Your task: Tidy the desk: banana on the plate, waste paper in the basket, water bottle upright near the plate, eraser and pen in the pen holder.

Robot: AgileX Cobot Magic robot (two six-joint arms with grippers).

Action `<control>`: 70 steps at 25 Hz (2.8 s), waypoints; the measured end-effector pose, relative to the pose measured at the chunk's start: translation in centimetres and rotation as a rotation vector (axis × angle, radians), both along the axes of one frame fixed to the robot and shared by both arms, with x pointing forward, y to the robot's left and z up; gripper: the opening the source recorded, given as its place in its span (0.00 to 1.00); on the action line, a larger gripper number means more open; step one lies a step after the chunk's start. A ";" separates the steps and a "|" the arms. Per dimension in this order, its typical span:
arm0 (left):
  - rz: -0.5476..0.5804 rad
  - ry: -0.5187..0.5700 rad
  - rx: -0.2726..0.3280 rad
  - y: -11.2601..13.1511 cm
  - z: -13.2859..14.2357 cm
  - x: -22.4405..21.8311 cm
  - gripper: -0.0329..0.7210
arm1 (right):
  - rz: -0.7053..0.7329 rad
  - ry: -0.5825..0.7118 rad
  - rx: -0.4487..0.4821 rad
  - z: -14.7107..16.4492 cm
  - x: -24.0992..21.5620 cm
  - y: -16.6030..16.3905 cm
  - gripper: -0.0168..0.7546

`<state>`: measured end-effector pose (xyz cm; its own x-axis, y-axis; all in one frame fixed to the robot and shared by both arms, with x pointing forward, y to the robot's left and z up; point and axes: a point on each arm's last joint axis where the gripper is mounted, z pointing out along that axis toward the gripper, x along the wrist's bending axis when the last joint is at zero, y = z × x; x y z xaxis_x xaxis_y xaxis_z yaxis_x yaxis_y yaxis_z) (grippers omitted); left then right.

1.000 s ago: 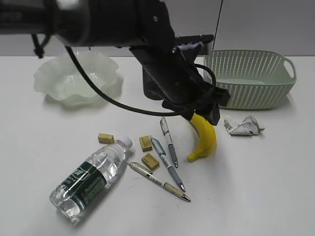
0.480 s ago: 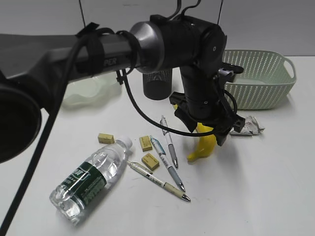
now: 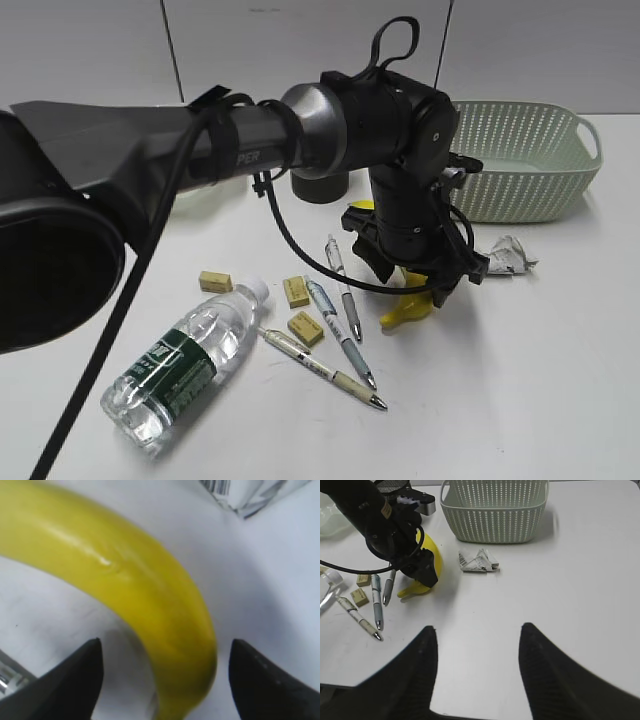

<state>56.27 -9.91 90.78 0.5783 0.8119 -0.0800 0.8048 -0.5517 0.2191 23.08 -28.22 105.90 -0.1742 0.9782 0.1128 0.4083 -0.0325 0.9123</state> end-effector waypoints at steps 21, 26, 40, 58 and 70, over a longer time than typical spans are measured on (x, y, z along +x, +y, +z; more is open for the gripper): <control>-0.009 -0.007 0.022 0.8 3.5 -0.5 0.45 | 0.000 0.000 0.001 0.0 0.0 0.0 0.57; -0.009 -0.105 -0.065 2.7 12.9 -1.8 0.45 | 0.000 0.000 0.001 0.0 0.0 0.0 0.57; 0.301 -0.437 -0.135 18.0 26.7 3.2 0.45 | 0.000 0.000 0.001 0.0 0.0 0.0 0.57; 0.549 -0.016 -0.030 27.2 8.8 15.0 0.45 | 0.000 0.000 0.001 0.0 0.0 0.0 0.57; 0.569 -0.002 -0.121 26.2 6.2 16.1 0.48 | 0.000 0.000 0.001 0.0 0.0 0.0 0.57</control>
<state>72.34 16.25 96.93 0.0542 0.9802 -0.1906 0.9669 -0.0038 0.2550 23.08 -28.21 105.91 -0.1747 0.9781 0.1134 0.4084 -0.0329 0.9122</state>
